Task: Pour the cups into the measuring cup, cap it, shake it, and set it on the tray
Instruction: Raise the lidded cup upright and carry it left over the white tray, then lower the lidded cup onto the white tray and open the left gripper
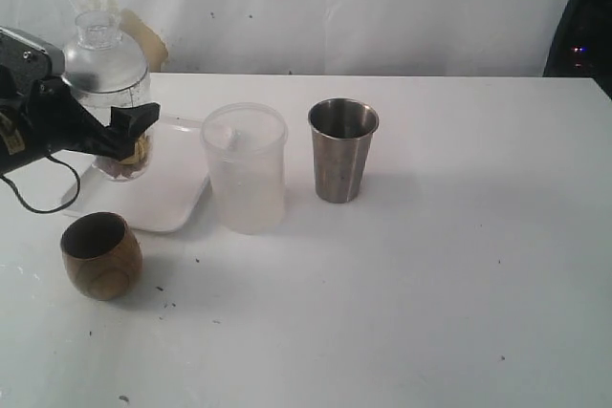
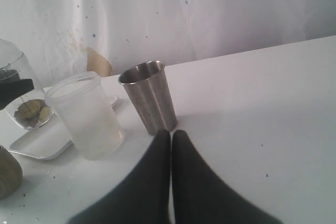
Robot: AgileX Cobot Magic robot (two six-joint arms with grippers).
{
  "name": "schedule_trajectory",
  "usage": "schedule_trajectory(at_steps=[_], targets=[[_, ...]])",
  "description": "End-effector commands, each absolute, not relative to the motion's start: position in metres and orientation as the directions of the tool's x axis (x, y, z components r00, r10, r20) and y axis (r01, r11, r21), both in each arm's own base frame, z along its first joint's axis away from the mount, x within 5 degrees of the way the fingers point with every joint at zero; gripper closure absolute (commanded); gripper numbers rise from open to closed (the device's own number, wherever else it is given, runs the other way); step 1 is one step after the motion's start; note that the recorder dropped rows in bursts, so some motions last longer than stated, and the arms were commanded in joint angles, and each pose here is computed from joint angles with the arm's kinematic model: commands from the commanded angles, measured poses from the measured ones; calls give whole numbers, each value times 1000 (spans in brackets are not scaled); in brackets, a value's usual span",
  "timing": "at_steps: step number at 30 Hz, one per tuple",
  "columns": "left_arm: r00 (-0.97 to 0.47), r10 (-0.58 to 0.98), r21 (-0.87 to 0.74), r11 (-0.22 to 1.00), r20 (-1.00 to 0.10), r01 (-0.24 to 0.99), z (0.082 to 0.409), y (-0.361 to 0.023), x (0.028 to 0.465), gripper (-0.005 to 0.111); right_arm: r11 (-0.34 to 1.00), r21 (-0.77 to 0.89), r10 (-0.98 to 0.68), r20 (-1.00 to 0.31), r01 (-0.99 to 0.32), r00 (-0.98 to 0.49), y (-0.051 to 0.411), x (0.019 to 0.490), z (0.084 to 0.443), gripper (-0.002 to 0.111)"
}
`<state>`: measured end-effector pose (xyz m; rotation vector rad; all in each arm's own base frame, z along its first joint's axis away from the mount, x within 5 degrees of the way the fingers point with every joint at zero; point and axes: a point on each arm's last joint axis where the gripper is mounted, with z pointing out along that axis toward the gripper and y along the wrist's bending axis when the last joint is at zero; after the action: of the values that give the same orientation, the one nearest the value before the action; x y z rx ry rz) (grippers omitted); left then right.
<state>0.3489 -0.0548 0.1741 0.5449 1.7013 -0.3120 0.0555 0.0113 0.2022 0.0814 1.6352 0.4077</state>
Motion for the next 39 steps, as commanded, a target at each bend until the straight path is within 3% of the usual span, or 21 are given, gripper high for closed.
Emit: schedule_trajectory(at_steps=[1,17,20,31,39], targets=[[-109,107,37,860,-988,510,176,-55,365,107,934,298,283,-954,-196,-100,11,55,202,108],[-172,62,-38,851,-983,524,144,-58,389,105,933,298,286,-954,-203,-87,12,55,203,108],[-166,43,-53,845,-985,533,141,-59,389,94,933,298,286,-954,-203,-87,12,55,203,108],[-156,29,-66,819,-987,570,143,-63,387,29,932,298,287,-954,-204,-86,12,55,203,108],[-194,11,-103,815,-981,570,151,-63,385,6,932,298,287,-954,-206,-82,12,55,204,108]])
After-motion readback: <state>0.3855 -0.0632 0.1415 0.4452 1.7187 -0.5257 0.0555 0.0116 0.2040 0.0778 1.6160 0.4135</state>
